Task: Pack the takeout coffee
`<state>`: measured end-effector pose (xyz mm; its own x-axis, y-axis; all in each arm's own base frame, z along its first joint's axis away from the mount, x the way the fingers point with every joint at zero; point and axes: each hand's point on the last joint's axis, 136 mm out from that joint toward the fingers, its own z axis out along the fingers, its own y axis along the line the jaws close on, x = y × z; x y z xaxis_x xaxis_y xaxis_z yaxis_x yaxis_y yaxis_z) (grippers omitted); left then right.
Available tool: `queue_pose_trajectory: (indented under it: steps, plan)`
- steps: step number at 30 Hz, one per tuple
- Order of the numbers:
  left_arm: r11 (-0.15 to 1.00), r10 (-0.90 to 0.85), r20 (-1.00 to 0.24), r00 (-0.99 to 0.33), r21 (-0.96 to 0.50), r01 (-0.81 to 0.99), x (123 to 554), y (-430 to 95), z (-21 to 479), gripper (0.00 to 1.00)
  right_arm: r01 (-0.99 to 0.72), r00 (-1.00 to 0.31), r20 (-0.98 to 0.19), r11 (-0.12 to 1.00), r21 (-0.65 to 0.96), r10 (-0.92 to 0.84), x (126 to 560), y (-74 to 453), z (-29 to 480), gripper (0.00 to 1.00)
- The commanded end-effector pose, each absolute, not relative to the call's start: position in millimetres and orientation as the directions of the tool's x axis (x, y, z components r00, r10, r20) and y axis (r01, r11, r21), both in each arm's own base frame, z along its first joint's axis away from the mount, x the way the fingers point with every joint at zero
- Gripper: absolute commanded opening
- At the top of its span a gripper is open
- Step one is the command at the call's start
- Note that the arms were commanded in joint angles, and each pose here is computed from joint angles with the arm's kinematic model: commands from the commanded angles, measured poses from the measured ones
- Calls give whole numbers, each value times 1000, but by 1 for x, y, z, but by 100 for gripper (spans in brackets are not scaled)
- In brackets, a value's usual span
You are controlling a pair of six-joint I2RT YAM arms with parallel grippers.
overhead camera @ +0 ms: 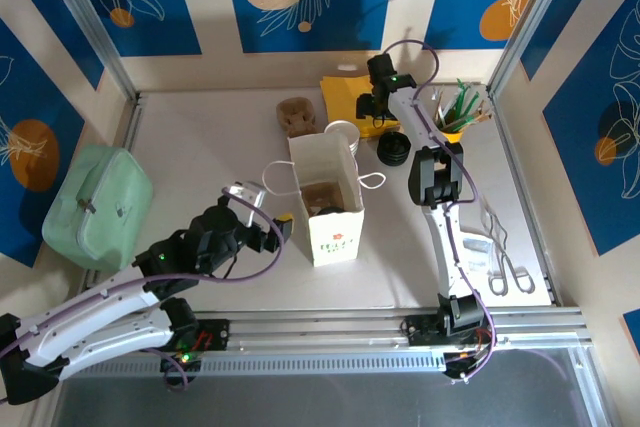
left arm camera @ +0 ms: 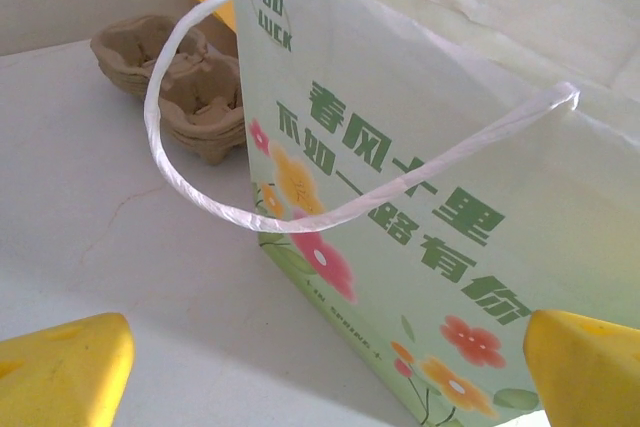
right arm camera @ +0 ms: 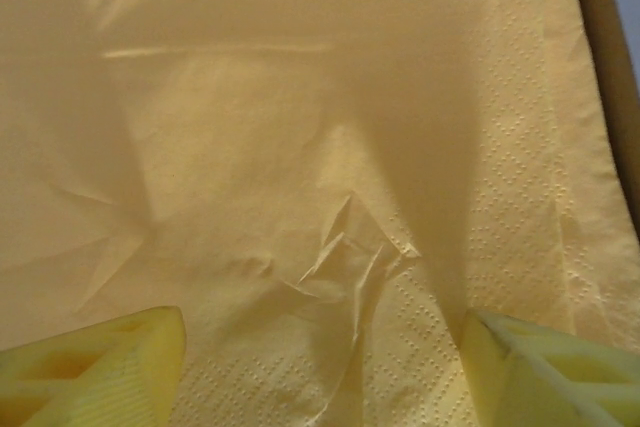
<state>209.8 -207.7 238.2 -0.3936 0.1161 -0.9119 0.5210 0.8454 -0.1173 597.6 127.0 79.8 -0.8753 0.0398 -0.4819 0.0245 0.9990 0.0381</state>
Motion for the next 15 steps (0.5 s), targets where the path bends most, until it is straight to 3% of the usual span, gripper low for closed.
queue_pose_trajectory:
  steps: [1,11,15]
  plan:
    - [841,116,-922,-370,-107,530,208,-206,251,100,4,-863,-504,998,70,39,606,130,85,73]
    - [844,116,-921,-372,-106,526,207,-204,251,100,13,-881,-471,998,64,42,606,127,61,68]
    - [843,116,-921,-371,-106,528,207,-204,251,100,12,-892,-450,998,63,39,604,127,50,61]
